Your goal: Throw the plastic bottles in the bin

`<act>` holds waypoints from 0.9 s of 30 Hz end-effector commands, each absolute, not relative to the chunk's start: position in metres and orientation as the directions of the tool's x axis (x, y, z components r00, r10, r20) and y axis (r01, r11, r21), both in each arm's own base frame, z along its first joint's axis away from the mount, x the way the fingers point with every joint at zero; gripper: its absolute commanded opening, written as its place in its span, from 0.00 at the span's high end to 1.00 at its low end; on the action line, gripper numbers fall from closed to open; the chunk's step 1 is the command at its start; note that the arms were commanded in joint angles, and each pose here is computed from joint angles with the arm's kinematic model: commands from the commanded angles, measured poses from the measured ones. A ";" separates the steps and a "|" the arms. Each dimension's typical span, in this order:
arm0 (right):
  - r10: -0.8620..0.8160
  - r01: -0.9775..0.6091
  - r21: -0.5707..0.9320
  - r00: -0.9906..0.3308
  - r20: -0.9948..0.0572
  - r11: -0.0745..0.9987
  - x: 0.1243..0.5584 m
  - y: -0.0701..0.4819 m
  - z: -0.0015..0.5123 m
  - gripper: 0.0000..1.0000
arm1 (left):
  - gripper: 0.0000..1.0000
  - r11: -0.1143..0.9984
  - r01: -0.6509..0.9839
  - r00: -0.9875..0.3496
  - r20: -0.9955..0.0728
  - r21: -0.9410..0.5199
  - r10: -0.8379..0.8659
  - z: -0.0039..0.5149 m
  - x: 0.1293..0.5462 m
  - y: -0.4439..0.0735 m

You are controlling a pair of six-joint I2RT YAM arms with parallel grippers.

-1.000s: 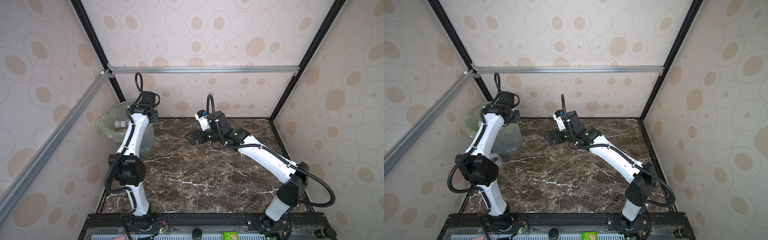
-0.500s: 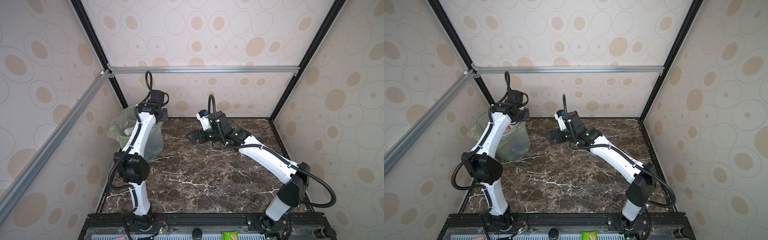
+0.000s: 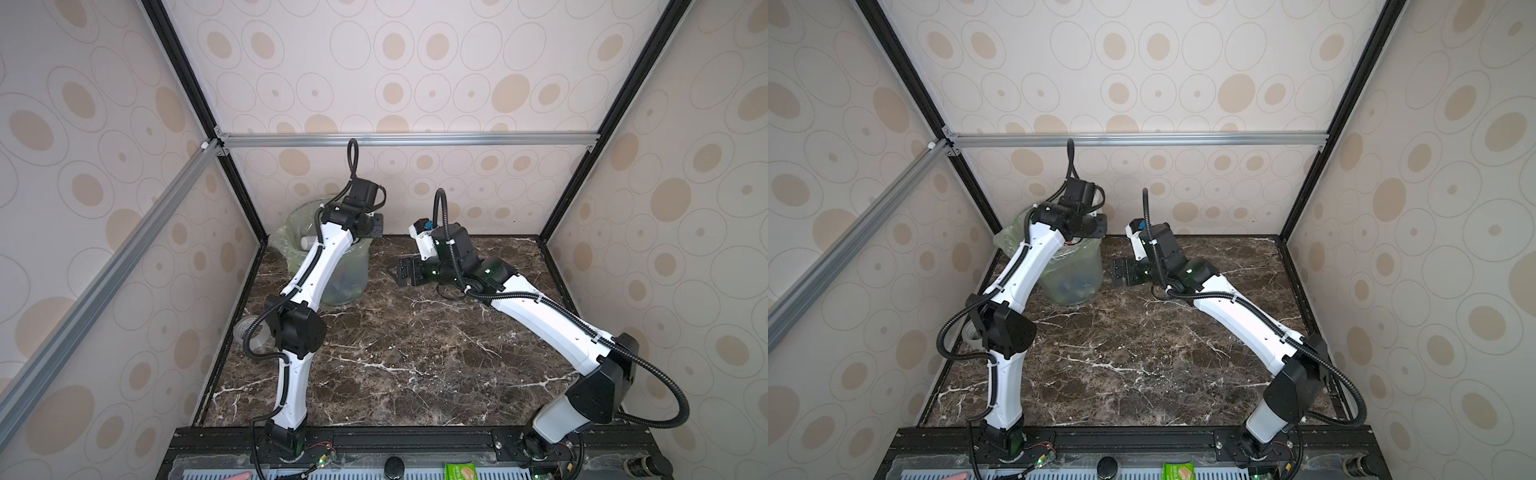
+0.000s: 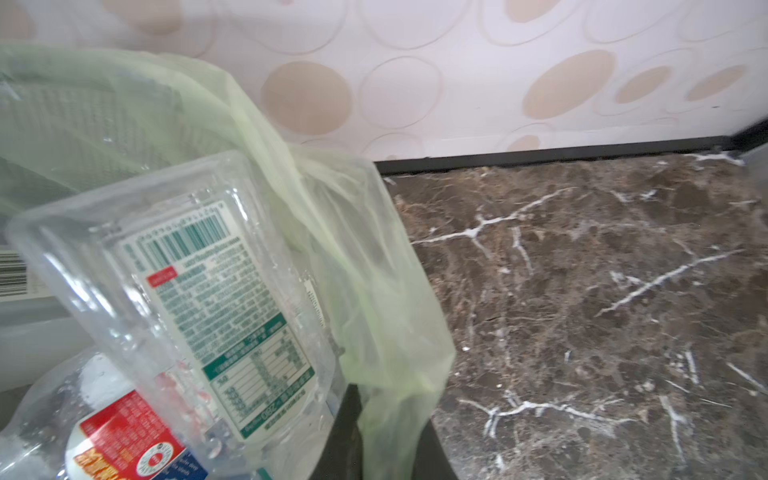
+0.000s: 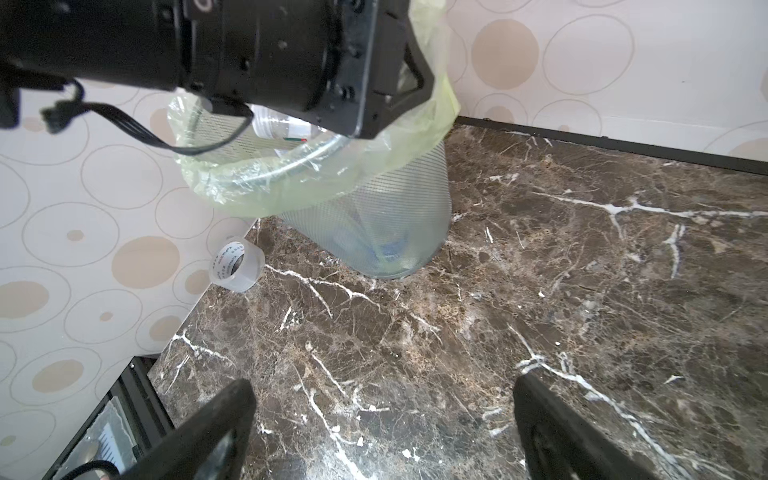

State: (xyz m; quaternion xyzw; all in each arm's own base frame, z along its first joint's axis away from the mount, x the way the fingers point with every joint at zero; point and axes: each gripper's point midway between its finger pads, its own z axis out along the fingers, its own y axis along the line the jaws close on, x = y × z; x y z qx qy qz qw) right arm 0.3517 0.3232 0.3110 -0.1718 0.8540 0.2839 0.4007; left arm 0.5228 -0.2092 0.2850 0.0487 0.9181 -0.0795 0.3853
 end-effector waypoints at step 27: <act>-0.042 -0.281 0.159 -0.595 -0.803 0.946 0.370 0.206 0.293 0.00 | 0.01 0.995 -0.019 -0.102 -0.990 -0.099 -0.100 0.475 0.429 -0.096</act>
